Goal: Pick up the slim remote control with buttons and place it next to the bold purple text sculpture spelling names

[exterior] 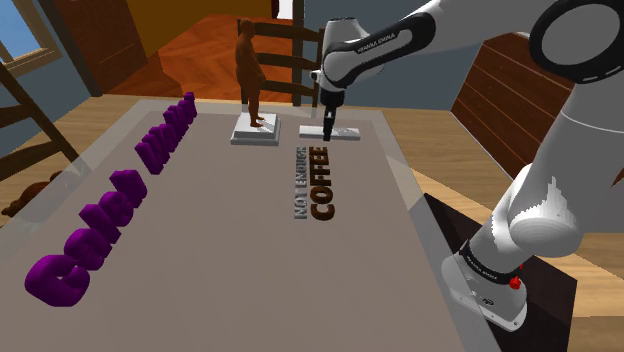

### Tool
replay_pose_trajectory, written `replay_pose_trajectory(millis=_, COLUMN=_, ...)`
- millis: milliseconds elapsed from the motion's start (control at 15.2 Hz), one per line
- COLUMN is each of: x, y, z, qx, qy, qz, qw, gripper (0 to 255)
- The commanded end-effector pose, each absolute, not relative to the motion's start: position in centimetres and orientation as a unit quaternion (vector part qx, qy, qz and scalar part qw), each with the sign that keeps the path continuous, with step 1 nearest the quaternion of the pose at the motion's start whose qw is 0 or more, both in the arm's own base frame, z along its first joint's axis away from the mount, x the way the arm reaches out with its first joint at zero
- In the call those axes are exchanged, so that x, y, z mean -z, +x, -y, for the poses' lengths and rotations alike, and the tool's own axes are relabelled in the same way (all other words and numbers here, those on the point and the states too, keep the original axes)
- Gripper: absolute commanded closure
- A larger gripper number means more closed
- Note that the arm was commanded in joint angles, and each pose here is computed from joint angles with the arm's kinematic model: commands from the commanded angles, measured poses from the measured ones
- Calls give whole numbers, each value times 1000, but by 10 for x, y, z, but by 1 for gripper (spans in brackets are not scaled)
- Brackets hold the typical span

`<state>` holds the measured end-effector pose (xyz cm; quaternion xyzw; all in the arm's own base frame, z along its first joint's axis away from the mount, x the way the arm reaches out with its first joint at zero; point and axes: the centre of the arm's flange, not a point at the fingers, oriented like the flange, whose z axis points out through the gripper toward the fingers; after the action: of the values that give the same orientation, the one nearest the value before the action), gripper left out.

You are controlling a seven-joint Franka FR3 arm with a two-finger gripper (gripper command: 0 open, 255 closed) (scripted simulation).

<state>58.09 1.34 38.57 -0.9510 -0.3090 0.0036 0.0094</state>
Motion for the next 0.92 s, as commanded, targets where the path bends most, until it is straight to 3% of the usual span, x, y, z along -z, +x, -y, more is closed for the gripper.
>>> replay_pose_trajectory(millis=0, x=-395, y=581, z=-13, qx=-4, qy=-951, qz=309, qw=9, gripper=255)
replay_pose_trajectory(millis=858, x=-464, y=581, z=-13, qx=-4, qy=-951, qz=309, qw=9, gripper=255)
